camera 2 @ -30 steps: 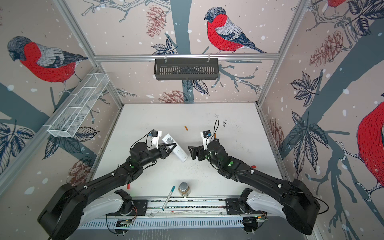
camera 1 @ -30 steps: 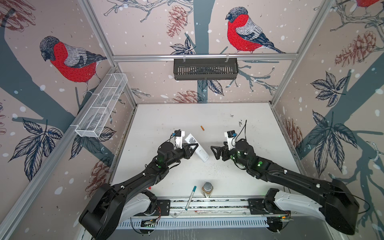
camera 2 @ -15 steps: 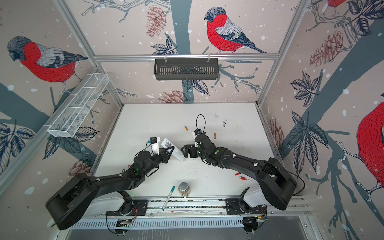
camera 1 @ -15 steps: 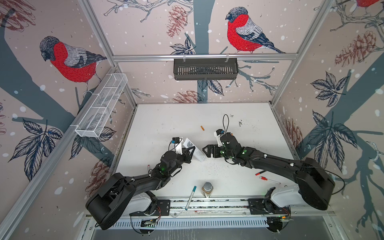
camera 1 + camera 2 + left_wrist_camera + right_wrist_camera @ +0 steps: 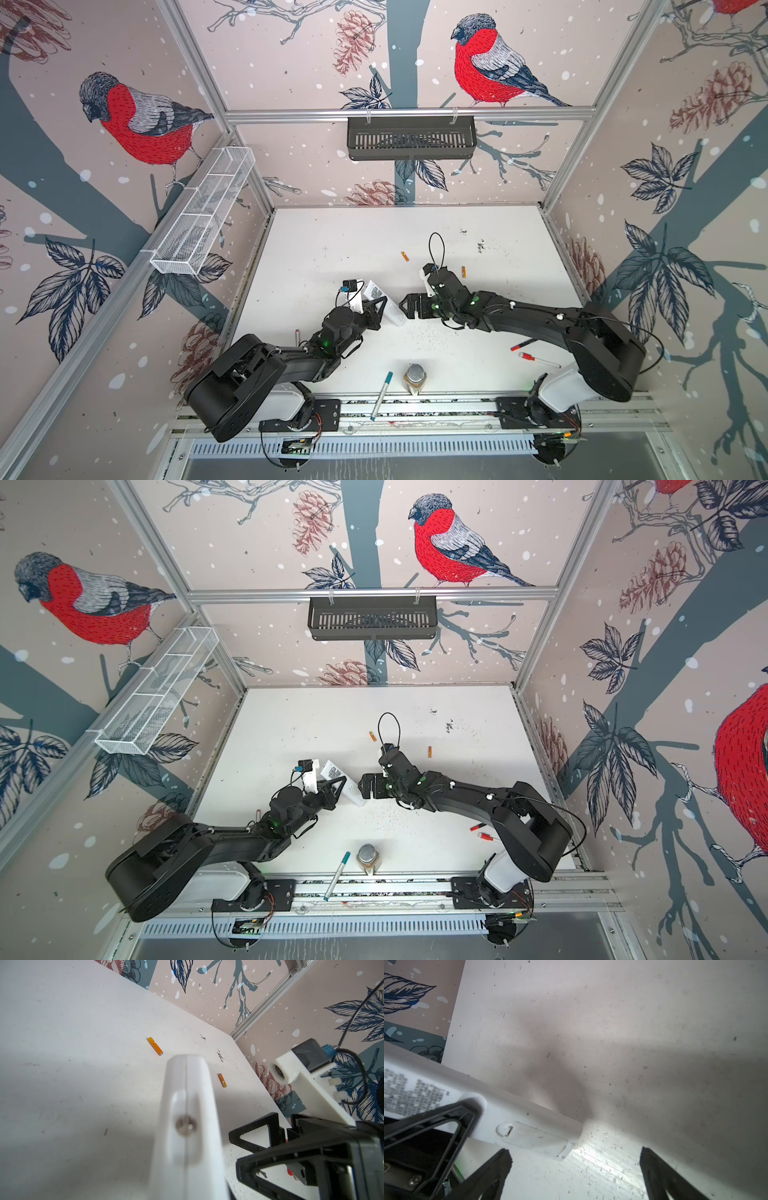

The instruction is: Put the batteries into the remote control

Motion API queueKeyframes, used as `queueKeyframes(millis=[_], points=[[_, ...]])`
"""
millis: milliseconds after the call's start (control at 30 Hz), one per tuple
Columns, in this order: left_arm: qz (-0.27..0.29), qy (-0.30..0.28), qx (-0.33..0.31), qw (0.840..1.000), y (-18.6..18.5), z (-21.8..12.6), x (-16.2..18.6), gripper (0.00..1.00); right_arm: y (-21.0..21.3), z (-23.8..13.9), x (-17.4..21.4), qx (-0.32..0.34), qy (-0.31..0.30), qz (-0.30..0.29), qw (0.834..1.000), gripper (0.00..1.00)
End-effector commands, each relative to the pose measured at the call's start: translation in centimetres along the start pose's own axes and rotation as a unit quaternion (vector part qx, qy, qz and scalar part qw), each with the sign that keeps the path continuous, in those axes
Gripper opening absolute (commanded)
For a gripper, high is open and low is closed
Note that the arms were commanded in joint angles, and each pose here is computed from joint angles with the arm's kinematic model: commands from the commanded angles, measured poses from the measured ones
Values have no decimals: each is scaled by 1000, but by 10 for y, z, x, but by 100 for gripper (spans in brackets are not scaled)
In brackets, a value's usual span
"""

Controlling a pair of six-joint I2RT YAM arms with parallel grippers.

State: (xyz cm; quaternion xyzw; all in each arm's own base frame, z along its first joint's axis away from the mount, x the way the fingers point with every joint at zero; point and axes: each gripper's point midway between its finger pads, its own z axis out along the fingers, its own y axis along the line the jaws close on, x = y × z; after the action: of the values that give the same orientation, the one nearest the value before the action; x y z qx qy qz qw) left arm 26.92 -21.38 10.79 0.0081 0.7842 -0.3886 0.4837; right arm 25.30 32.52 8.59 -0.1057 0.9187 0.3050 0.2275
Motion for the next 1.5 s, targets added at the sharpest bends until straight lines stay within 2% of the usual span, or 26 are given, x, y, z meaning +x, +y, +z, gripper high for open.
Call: queueKeyframes(millis=[0, 367, 1033, 1400, 1467], points=[[-17, -39, 21, 999, -9, -4, -13, 0, 4, 7, 5, -10, 16, 12, 1000, 100], [-29, -36, -18, 999, 8, -6, -6, 0, 16, 24, 13, -27, 13, 30, 999, 100], [-38, -36, -20, 998, 12, -8, -1, 0, 32, 35, 16, -60, 10, 39, 997, 99], [-31, -42, -22, 998, 12, -13, -5, 0, 17, 48, 17, -37, 17, 78, 996, 100], [-31, -42, -22, 998, 12, -14, -4, 0, 21, 48, 16, -50, 15, 78, 996, 100]])
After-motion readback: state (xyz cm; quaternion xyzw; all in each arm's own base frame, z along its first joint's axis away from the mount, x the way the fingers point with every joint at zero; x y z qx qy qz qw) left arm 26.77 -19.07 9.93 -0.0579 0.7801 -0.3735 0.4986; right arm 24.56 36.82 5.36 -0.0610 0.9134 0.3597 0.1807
